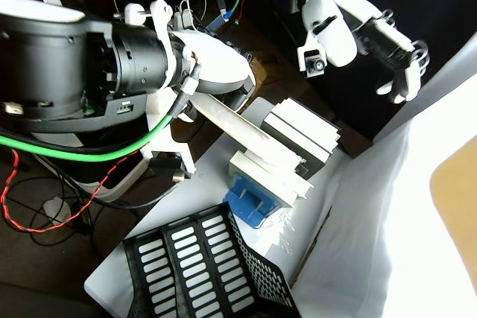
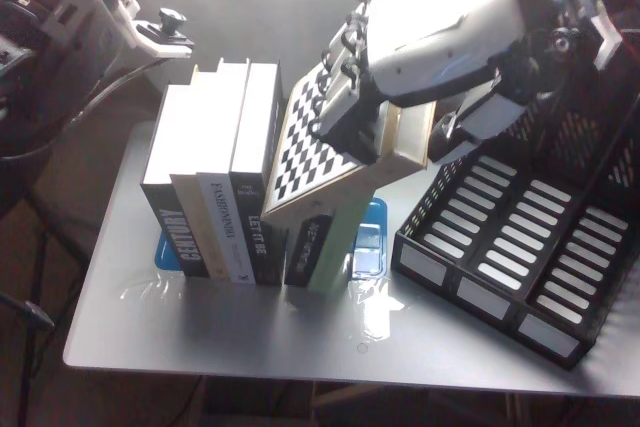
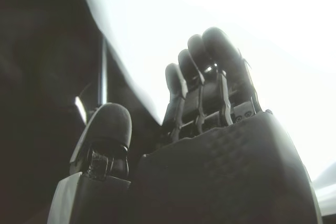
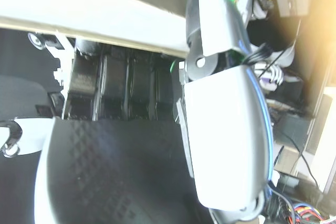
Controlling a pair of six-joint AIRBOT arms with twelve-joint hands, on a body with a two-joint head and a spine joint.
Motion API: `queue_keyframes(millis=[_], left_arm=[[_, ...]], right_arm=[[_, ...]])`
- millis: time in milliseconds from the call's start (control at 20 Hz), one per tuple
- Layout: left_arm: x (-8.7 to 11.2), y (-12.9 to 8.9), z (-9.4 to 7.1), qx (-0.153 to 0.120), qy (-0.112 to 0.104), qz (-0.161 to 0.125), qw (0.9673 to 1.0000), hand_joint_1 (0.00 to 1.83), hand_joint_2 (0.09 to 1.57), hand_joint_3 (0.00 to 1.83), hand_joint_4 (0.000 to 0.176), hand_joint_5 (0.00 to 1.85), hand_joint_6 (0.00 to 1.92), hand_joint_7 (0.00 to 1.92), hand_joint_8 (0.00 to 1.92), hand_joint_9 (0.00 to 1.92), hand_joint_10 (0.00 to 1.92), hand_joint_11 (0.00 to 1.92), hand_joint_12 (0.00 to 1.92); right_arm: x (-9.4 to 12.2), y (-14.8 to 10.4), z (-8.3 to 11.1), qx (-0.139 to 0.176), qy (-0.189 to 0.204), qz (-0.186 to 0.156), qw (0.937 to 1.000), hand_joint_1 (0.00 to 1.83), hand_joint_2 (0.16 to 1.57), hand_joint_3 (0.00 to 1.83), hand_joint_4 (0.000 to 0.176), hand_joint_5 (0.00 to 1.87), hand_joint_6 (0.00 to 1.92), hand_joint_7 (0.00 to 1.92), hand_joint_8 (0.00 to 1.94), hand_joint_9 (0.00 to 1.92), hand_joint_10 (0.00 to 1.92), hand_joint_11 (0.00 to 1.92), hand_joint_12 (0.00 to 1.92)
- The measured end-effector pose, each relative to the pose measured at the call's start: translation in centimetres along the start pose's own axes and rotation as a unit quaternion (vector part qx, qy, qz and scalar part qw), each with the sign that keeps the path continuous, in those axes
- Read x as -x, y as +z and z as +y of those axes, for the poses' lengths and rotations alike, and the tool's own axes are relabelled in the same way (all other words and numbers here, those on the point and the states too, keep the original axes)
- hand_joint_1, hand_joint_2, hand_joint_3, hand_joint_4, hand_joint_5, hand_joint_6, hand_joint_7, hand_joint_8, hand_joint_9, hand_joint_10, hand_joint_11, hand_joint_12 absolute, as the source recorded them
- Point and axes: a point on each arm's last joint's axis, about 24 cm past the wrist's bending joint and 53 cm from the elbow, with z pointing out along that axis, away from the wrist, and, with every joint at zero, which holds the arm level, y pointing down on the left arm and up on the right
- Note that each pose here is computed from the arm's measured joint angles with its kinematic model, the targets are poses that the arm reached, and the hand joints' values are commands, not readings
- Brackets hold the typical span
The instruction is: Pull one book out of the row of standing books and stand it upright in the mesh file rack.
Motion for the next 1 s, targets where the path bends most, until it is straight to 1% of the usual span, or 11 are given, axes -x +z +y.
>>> queue_keyframes(millis=[50,200,250,300,400,500,600,650,750,850,1000], left_arm=[[0.0,0.0,-0.1,-0.001,0.0,-0.001,1.0,0.0,1.57,0.18,0.0,0.01,0.55,0.02,0.72,0.0,1.1,0.0,1.92],[0.4,-0.2,-0.3,-0.002,-0.001,-0.006,1.0,0.75,1.38,0.02,0.0,0.0,0.0,0.17,1.56,0.35,1.89,0.81,1.92],[0.4,-0.2,-0.4,-0.003,0.006,-0.004,1.0,0.8,1.37,0.01,0.0,0.0,0.0,0.25,1.68,0.59,1.91,1.0,1.92],[0.3,-0.2,-0.3,0.0,0.004,-0.005,1.0,0.78,1.37,0.01,0.0,0.0,0.0,0.07,1.44,0.25,1.84,0.7,1.92],[0.1,-0.3,-0.2,0.002,0.008,0.0,1.0,0.79,1.4,0.02,0.0,0.0,0.0,0.71,1.88,1.24,1.92,1.47,1.92],[0.5,-0.3,-0.3,0.001,0.006,-0.005,1.0,0.74,1.39,0.01,0.0,0.13,0.03,0.64,1.81,1.23,1.84,1.47,1.88],[0.6,-0.3,-0.2,0.003,0.007,-0.006,1.0,0.67,1.39,0.01,0.0,0.16,0.02,0.29,1.51,0.9,1.74,1.19,1.92],[0.6,-0.3,-0.2,0.002,0.008,-0.007,0.9999,0.7,1.38,0.01,0.0,0.15,0.01,0.63,1.71,1.15,1.75,1.36,1.88],[0.5,-0.4,-0.3,0.003,0.009,-0.006,0.9999,0.69,1.38,0.01,0.0,0.16,0.01,0.08,1.13,0.18,1.61,0.66,1.92],[0.1,-0.4,-0.3,0.004,0.01,-0.002,0.9999,0.63,1.37,0.01,0.0,0.13,0.0,0.01,0.14,0.01,0.43,0.04,1.92],[0.7,-0.5,-0.4,0.004,0.012,-0.007,0.9999,0.66,1.39,0.01,0.0,0.13,0.0,0.0,0.0,0.0,0.0,0.0,1.92]], right_arm=[[0.3,-0.3,0.0,-0.001,-0.001,-0.002,1.0,1.23,1.25,0.01,0.0,0.72,1.17,0.76,1.61,0.77,1.82,0.78,1.92],[1.2,-1.2,-0.1,-0.004,0.0,-0.012,0.9999,1.33,1.25,0.0,0.0,0.69,1.22,0.73,1.45,0.72,1.68,0.65,1.92],[1.5,-1.6,-0.2,-0.006,0.003,-0.016,0.9999,1.33,1.25,0.0,0.0,0.7,1.23,0.74,1.44,0.71,1.67,0.58,1.92],[1.9,-2.2,-0.3,-0.009,0.004,-0.022,0.9997,1.24,1.24,0.0,0.0,0.78,1.1,0.76,1.59,0.78,1.87,0.63,1.92],[2.8,-3.1,-0.5,-0.015,0.01,-0.031,0.9994,1.19,1.27,0.01,0.0,0.77,1.1,0.67,1.77,0.76,1.92,0.6,1.92],[3.5,-3.9,-0.7,-0.021,0.011,-0.041,0.9989,1.2,1.26,0.0,0.0,0.77,1.1,0.72,1.7,0.77,1.92,0.68,1.92],[3.8,-4.4,-0.9,-0.027,0.011,-0.046,0.9985,1.21,1.24,0.0,0.0,0.8,1.07,0.76,1.63,0.74,1.87,0.59,1.92],[3.5,-4.7,-1.0,-0.032,0.004,-0.041,0.9986,1.21,1.24,0.0,0.0,0.83,1.06,0.73,1.64,0.66,1.9,0.51,1.92],[3.7,-5.2,-0.9,-0.033,0.006,-0.044,0.9985,1.21,1.23,0.0,0.0,0.85,1.05,0.72,1.63,0.65,1.9,0.51,1.92],[4.1,-6.2,-1.2,-0.044,0.006,-0.052,0.9977,1.22,1.22,0.0,0.0,0.86,1.01,0.74,1.62,0.71,1.9,0.62,1.92],[4.1,-7.8,-2.0,-0.066,-0.002,-0.051,0.9965,1.22,1.21,0.0,0.0,0.9,1.16,0.72,1.38,0.5,1.52,0.12,1.92]])
